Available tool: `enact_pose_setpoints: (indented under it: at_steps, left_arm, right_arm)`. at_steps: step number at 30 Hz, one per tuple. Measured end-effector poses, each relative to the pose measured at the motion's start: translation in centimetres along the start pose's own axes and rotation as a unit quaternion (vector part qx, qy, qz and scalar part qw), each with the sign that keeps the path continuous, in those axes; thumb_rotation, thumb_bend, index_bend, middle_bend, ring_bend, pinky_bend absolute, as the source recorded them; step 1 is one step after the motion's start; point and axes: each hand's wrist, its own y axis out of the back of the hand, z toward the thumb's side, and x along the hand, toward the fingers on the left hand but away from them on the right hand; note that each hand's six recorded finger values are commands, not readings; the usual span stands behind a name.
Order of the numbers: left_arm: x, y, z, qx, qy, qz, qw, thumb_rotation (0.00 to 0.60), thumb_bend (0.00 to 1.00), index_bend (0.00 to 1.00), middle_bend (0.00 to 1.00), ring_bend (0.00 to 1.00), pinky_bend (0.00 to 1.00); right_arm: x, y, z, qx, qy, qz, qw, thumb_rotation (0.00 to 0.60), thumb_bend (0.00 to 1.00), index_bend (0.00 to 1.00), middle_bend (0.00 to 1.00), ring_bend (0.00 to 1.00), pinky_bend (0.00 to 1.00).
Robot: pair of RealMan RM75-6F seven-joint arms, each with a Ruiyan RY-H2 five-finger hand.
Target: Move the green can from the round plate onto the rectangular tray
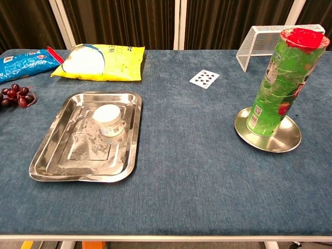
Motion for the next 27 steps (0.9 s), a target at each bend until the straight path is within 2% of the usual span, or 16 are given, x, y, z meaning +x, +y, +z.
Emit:
enact_pose_setpoints:
  at_steps: [8,12,16,24,27]
  left_arm:
    - [-0.1,-0.1,-0.2,-0.004,0.001,0.000,1.0000,0.600,0.00,0.10,0.12,0.03,0.13]
    - [-0.2,-0.2,-0.4,-0.006,0.003,-0.002,1.0000,0.600,0.00,0.10,0.12,0.03,0.13]
    - [-0.2,-0.2,-0.6,-0.008,0.006,-0.002,0.9999,0.600,0.00,0.10,0.12,0.03,0.13]
    - [-0.3,-0.3,-0.9,-0.009,0.008,-0.001,0.9999,0.600,0.00,0.10,0.12,0.03,0.13]
    - [-0.3,-0.3,-0.9,-0.010,0.008,-0.001,0.9999,0.600,0.00,0.10,0.12,0.03,0.13]
  right_arm:
    - [-3.2,-1.4,2.7,0.004,0.014,0.036,0.9992,0.600,0.11,0.00,0.01,0.00,0.27]
    - [-3.8,-1.9,3.0,0.014,0.010,0.048,0.9987,0.600,0.14,0.00,0.05,0.00,0.29]
    - [-4.3,-2.3,3.4,0.023,0.008,0.053,0.9983,0.600,0.17,0.01,0.11,0.07,0.36]
    - [-4.6,-2.8,3.3,0.048,-0.006,0.056,0.9972,0.600,0.21,0.17,0.27,0.22,0.42]
    - [-4.7,-2.9,3.4,0.050,-0.008,0.054,0.9972,0.600,0.23,0.28,0.36,0.29,0.47]
